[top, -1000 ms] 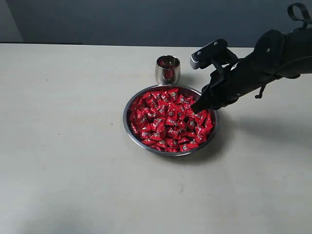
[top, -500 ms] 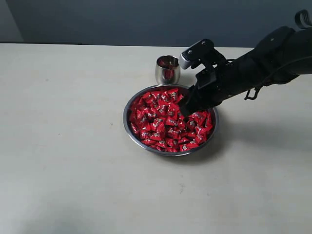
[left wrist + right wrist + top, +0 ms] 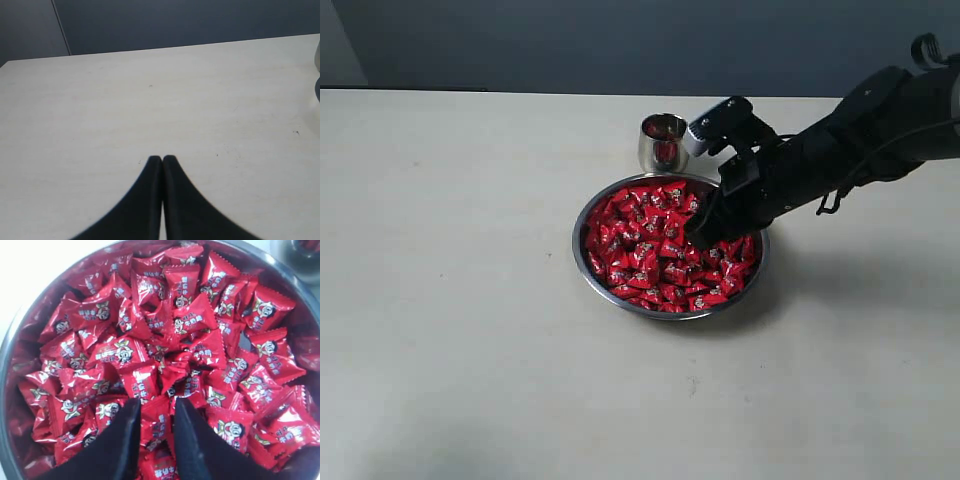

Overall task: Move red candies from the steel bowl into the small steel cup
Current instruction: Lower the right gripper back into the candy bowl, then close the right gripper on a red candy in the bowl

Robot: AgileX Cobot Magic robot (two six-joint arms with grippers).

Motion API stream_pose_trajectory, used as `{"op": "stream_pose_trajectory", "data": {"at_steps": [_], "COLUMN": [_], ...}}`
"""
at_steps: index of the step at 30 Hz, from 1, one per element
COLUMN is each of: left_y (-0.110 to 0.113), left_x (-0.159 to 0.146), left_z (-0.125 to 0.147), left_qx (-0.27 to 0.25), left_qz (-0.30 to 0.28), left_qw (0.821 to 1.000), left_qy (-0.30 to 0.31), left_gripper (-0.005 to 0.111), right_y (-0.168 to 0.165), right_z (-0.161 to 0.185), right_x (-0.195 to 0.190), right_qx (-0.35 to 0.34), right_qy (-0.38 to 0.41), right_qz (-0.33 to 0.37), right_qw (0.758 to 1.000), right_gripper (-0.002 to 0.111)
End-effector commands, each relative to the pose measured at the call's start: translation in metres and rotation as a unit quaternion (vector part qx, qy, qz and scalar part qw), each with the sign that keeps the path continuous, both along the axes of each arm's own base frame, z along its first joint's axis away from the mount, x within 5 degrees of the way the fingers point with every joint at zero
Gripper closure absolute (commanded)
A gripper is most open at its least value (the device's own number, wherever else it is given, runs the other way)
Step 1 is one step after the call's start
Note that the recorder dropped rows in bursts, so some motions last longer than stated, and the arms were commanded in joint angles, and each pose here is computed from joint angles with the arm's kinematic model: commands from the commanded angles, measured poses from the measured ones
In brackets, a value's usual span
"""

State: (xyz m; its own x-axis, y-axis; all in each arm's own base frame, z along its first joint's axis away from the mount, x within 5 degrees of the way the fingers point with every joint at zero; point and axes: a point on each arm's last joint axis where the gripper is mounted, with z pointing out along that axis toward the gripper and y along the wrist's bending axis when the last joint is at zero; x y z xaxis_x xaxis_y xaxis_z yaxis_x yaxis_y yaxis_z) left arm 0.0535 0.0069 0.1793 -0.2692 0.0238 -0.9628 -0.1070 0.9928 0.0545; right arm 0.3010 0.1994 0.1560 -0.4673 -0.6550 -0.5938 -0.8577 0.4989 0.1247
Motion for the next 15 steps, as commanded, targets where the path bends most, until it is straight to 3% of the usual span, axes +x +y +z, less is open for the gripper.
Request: {"op": "stream_pose_trajectory", "data": {"at_steps": [1,10,15], "left_y": [-0.0003,-0.0003,-0.0003], "left_x": [-0.0003,-0.0003,-0.0003], "left_z": [0.0035,0.0035,0.0035], "left_qx": [0.001,0.001,0.001], "left_qz": [-0.003,-0.003,-0.003], "left_qw": [1.000,1.000,1.000], "left_qy": [-0.009,-0.009,-0.009], "left_gripper": [0.106,0.106,0.106], "right_y": [-0.0008,-0.0004,0.0000], "right_z": [-0.0103,-0.0177,-0.0177], "right_x": [0.0011,0.0016,0.0006], "right_qx": [-0.008,-0.011,-0.009], "right_qy": [0.013,0.023,0.028], "right_qz": [0.003,0.001,0.004], "right_qw": [1.000,1.000,1.000], "right_gripper": [0.084,0.084,0.070]}}
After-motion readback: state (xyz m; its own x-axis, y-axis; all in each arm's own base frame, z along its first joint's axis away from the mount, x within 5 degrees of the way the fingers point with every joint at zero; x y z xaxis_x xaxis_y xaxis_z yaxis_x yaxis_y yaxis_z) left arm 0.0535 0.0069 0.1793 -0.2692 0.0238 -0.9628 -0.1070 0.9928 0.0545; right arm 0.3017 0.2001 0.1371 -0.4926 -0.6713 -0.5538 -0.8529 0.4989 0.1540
